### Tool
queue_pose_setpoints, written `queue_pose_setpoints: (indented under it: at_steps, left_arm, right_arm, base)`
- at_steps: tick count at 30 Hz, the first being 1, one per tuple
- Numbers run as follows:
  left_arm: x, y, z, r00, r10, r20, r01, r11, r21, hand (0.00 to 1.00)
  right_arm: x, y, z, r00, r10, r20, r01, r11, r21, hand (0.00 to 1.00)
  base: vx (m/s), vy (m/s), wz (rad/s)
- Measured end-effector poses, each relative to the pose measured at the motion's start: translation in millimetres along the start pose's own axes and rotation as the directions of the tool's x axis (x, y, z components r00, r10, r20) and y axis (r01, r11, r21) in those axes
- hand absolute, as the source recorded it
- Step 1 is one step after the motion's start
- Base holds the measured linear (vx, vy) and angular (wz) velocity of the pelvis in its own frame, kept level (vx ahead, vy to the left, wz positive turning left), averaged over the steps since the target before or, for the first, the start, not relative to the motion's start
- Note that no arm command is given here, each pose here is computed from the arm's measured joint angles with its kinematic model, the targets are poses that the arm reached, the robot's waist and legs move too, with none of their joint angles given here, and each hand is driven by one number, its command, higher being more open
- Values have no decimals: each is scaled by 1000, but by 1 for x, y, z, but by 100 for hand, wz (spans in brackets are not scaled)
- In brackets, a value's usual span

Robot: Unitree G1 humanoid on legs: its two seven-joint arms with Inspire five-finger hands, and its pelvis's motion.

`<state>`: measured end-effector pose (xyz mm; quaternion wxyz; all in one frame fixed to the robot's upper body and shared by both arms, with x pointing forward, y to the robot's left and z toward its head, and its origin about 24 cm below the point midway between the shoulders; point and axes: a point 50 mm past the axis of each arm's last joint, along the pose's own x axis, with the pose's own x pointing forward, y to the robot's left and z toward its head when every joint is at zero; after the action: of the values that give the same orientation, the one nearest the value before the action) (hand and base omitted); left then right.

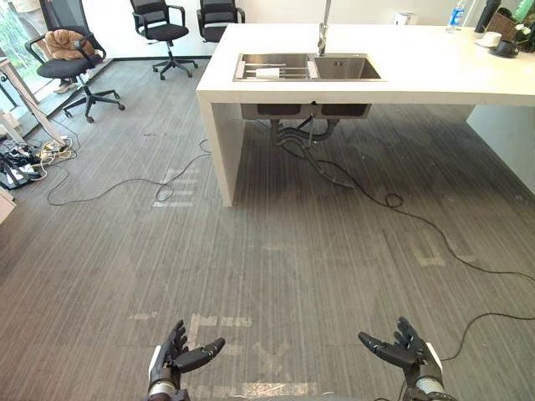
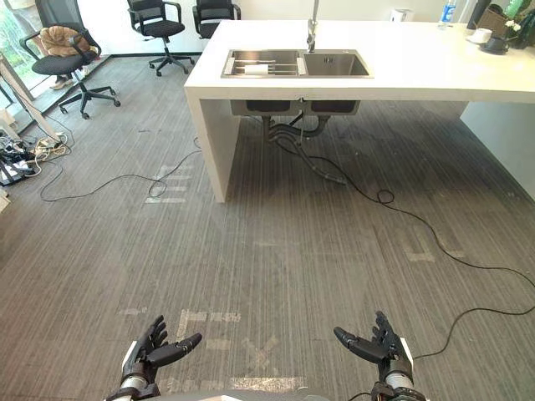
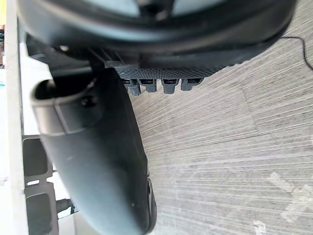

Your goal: Walk over to the sink, pick up the cup, carry it to the dishwasher, place the cup inside the dishwasher, then close the dishwasher door

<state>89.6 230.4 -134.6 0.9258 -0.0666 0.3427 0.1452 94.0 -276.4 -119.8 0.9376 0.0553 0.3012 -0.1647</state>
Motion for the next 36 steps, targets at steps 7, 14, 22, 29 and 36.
queue_pose_setpoints:
  at_steps: [7,14,22,29,36]
  left_arm:
    - [2,0,8,1000,1,25,-1,1000,2,100]
    - [0,11,9,999,44,32,-44,999,-1,100]
    - [1,-12,2,1000,-2,15,2,1000,-28,100]
    - [7,-24,22,994,-29,106,34,998,-49,100]
    - [6,-27,21,994,-36,103,44,996,-79,100]
  right_arm:
    - [0,10,-7,999,26,-39,-26,1000,12,100]
    - [-7,14,-15,997,51,-50,-50,998,26,100]
    - [7,14,3,999,41,6,-42,999,17,100]
    - [12,19,20,996,35,79,-36,999,19,100]
    - [8,46,5,994,108,28,-109,994,14,100]
  base:
    - [82,18,6]
    - [315,-229,25]
    - [495,-270,5]
    - [401,38,-14]
    - [517,287,-19]
